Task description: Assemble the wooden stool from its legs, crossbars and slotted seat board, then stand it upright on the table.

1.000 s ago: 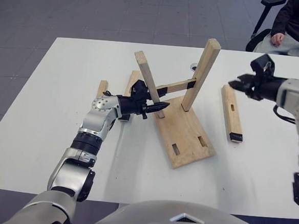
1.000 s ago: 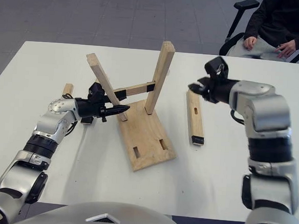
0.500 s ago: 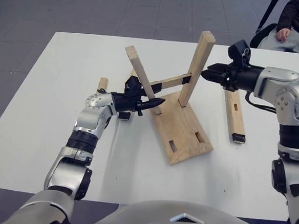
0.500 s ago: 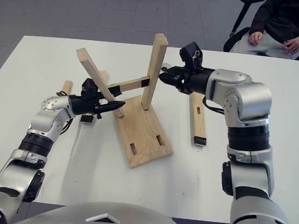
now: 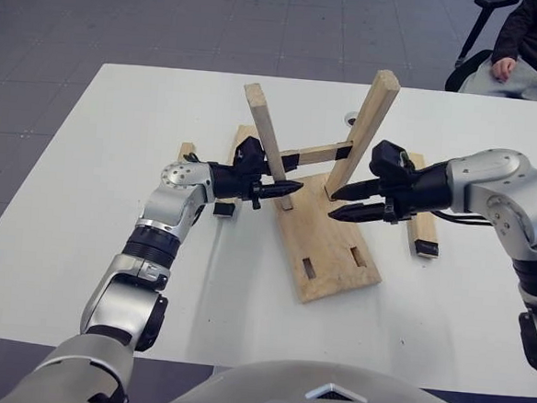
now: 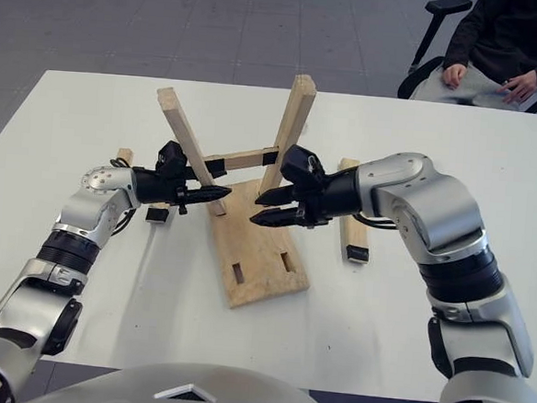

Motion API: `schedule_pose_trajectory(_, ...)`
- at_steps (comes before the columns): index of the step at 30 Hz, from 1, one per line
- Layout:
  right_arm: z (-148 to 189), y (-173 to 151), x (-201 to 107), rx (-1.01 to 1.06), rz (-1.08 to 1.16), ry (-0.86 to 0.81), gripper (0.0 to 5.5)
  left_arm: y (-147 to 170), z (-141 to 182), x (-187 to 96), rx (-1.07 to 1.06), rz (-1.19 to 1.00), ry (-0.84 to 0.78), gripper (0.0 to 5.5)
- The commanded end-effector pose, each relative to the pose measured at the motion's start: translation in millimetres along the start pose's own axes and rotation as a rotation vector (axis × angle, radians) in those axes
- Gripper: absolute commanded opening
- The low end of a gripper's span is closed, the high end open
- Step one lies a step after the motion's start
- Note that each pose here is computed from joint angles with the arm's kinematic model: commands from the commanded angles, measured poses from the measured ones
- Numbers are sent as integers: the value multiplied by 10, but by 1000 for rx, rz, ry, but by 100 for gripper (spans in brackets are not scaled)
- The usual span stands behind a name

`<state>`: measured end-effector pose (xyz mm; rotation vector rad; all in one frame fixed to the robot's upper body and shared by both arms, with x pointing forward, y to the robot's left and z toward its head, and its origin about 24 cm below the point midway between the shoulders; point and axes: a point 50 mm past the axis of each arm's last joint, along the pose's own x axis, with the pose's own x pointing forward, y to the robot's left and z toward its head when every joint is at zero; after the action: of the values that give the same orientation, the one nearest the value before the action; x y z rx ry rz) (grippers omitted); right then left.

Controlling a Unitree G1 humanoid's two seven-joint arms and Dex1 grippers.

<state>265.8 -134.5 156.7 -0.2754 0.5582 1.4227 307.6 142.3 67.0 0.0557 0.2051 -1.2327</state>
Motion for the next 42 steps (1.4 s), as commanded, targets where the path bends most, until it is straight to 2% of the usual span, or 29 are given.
schedule_pose_trajectory(1, 13, -20, -84, -34, 4, 33, 191, -74, -123, -48, 4, -81, 106, 204)
schedule_pose_trajectory(5, 13, -10, -71, -43, 29, 43, 191, -79, -63, -58, 21, -138, 111, 204)
schedule_pose_trajectory(10, 14, 15, -52, -45, 41, 41, 191, -30, -1, -24, -8, -90, 81, 204)
schedule_pose_trajectory(11, 14, 18, -49, -45, 42, 40, 188, -36, -5, -17, -24, -90, 76, 241)
schedule_pose_trajectory(13, 15, 21, -42, -44, 42, 39, 188, -55, -34, -7, -44, -97, 75, 278)
schedule_pose_trajectory(19, 1, 24, -42, -40, 29, 34, 188, -48, -75, -56, -17, -68, 92, 366)
schedule_pose_trajectory(26, -67, 76, -67, -19, -33, 4, 188, 158, 114, -534, 117, -55, 249, 483)
schedule_pose_trajectory(30, -122, 105, -63, -13, -56, -1, 188, 279, 475, -841, 179, -34, 265, 485)
schedule_pose_trajectory(32, -217, 143, -60, 0, -42, 22, 188, 385, 795, -953, 232, 53, 196, 485)
schedule_pose_trajectory(36, -570, 256, 36, 59, 16, 103, 188, 590, 1399, -1164, 310, 411, 67, 485)
schedule_pose_trajectory(39, -816, 260, 175, 131, -18, 121, 188, 648, 1714, -1144, 242, 645, -52, 485)
schedule_pose_trajectory(42, -975, 248, 299, 169, -61, 117, 188, 496, 1970, -892, 166, 743, -188, 485)
